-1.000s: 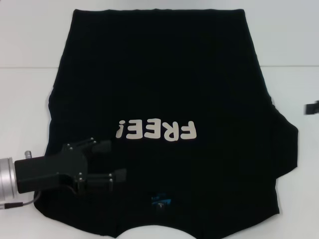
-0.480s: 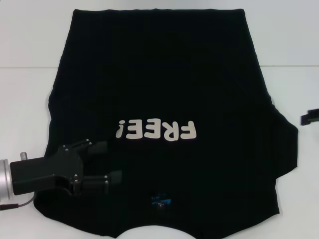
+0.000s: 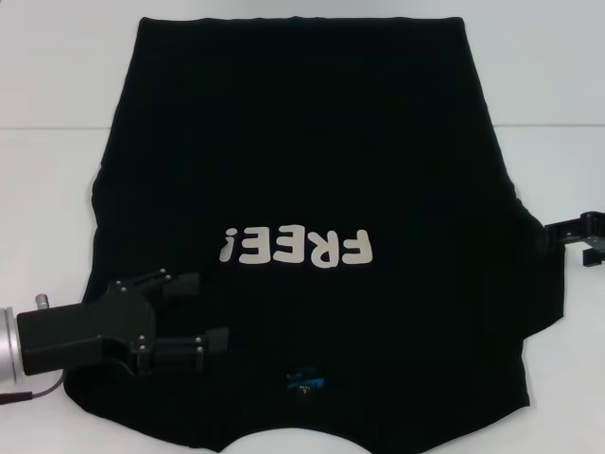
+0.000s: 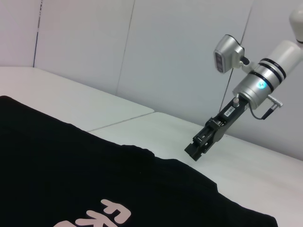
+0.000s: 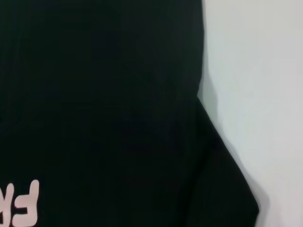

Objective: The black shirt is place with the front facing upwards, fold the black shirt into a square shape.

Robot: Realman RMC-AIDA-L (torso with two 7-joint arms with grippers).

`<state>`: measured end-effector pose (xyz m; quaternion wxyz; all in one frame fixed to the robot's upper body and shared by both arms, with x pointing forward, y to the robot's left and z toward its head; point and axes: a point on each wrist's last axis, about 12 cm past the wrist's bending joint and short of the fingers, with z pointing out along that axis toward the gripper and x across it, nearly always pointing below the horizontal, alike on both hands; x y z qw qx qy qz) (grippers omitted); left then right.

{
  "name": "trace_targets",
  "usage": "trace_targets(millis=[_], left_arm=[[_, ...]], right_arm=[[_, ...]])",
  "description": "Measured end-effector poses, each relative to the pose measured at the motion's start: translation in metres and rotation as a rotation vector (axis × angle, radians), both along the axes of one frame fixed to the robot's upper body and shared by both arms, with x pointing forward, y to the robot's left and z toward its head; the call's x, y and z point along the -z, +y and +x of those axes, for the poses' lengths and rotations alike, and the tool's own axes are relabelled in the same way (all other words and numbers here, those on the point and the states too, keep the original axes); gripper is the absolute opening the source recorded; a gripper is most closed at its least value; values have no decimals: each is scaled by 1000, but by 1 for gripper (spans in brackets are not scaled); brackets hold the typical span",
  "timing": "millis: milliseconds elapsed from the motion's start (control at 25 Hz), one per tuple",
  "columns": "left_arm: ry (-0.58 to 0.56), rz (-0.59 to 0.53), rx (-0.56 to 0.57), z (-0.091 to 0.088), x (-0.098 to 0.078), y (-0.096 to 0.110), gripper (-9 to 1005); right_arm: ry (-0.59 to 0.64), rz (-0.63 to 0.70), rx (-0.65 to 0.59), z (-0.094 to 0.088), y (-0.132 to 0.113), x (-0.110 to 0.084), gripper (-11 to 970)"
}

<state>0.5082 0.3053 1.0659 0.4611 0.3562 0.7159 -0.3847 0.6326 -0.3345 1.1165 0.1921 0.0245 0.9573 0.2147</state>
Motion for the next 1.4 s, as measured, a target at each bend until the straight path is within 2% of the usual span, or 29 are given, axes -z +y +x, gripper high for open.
trace_targets(millis=[480, 1400], left_arm=[[-2, 0, -6, 1, -1, 1, 948], [-15, 1, -18, 5, -2, 0, 949]], right_arm=[[-35, -42, 31, 4, 12, 17, 925], [-51, -57, 3, 9, 27, 20, 926]])
